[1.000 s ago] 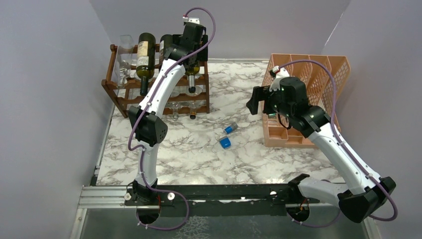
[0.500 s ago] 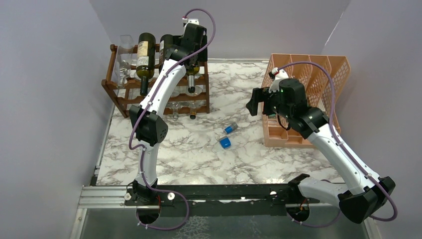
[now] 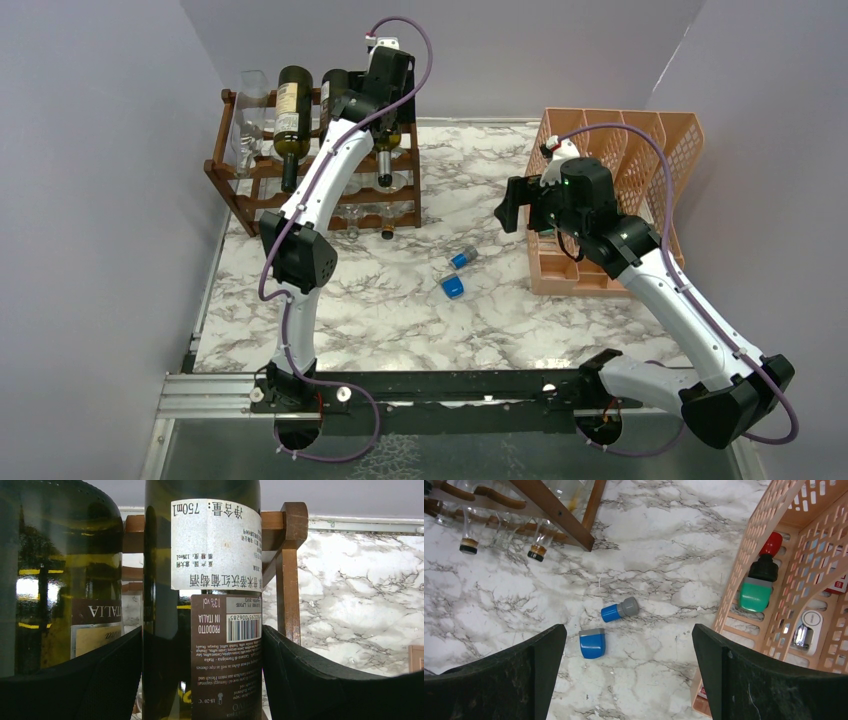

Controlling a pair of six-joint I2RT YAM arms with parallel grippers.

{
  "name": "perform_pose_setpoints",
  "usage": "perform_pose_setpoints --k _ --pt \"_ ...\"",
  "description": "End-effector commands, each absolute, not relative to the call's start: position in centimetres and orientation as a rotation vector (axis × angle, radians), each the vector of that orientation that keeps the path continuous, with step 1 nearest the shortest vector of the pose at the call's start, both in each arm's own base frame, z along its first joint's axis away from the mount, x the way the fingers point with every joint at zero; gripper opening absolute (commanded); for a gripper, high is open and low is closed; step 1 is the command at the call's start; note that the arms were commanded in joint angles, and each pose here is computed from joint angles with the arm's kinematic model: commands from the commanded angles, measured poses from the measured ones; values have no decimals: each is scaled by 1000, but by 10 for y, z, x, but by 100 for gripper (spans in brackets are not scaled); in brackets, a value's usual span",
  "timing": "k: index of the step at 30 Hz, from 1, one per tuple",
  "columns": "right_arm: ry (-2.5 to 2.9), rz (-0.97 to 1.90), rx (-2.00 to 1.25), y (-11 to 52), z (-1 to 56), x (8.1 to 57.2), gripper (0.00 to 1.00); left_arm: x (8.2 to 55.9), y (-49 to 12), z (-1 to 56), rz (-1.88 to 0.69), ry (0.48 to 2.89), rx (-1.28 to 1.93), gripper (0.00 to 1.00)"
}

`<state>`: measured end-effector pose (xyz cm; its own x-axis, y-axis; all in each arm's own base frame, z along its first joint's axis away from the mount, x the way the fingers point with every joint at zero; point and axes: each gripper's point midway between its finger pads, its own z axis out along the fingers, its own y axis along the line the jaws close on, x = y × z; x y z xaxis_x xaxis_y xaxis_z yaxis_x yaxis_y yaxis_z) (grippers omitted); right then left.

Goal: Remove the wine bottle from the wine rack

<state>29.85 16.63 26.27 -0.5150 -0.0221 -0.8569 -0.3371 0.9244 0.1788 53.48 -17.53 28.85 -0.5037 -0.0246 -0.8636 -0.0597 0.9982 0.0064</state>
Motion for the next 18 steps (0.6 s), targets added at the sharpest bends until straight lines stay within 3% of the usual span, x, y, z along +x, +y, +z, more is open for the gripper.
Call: perform_pose_setpoints --k 1,18 --pt "2056 384 -255 166 267 303 100 524 -181 334 -51 2012 -84 60" --pt "2066 401 -259 169 264 303 100 508 -181 382 -153 1915 -114 55"
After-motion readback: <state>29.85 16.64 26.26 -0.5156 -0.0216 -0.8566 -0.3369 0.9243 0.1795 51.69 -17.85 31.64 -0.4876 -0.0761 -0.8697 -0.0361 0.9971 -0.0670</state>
